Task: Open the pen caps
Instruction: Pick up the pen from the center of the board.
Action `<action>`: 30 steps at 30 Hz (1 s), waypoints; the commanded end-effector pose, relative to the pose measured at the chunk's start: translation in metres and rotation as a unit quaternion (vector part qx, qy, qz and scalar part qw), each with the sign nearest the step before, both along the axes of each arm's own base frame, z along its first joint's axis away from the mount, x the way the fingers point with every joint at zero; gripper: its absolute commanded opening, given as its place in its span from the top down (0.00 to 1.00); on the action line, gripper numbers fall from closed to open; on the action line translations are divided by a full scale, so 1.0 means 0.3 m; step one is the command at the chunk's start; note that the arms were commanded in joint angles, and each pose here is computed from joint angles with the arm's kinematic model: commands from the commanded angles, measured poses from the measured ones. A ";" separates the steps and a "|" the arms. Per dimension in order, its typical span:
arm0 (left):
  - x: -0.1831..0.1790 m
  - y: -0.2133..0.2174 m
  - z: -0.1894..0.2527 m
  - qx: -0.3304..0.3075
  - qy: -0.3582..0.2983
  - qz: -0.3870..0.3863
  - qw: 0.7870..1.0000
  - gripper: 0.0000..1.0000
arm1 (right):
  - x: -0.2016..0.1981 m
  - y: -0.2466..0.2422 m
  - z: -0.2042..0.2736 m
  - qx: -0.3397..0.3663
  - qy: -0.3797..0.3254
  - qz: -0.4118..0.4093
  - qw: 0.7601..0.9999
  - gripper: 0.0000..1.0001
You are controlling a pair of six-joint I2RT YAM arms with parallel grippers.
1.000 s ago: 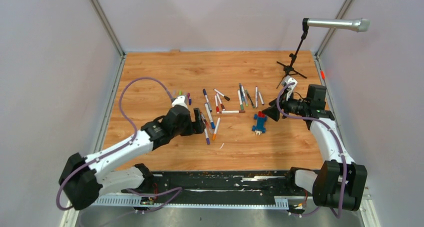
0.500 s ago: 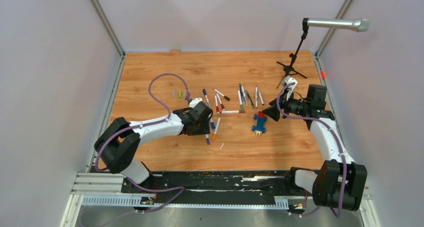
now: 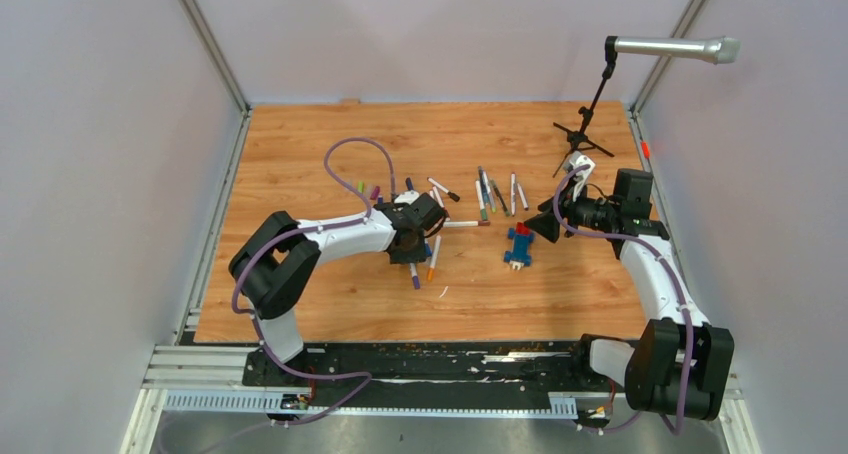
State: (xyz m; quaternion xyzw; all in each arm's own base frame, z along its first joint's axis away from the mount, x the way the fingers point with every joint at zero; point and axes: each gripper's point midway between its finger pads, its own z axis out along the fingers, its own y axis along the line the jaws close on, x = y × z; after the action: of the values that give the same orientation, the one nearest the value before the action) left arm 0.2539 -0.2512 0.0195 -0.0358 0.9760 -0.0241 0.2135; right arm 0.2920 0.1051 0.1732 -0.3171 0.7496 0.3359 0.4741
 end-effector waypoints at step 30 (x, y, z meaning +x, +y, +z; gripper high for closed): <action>-0.060 -0.145 0.541 -0.295 -0.255 -0.195 0.900 1.00 | -0.090 0.147 0.121 0.090 -0.002 0.113 0.989 0.37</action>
State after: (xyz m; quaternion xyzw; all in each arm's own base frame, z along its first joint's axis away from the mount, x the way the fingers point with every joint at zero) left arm 0.2407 -0.2437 0.1191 0.0353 0.9167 -0.1820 0.3539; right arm 0.2763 0.1275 0.1877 -0.3296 0.7166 0.4040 0.4632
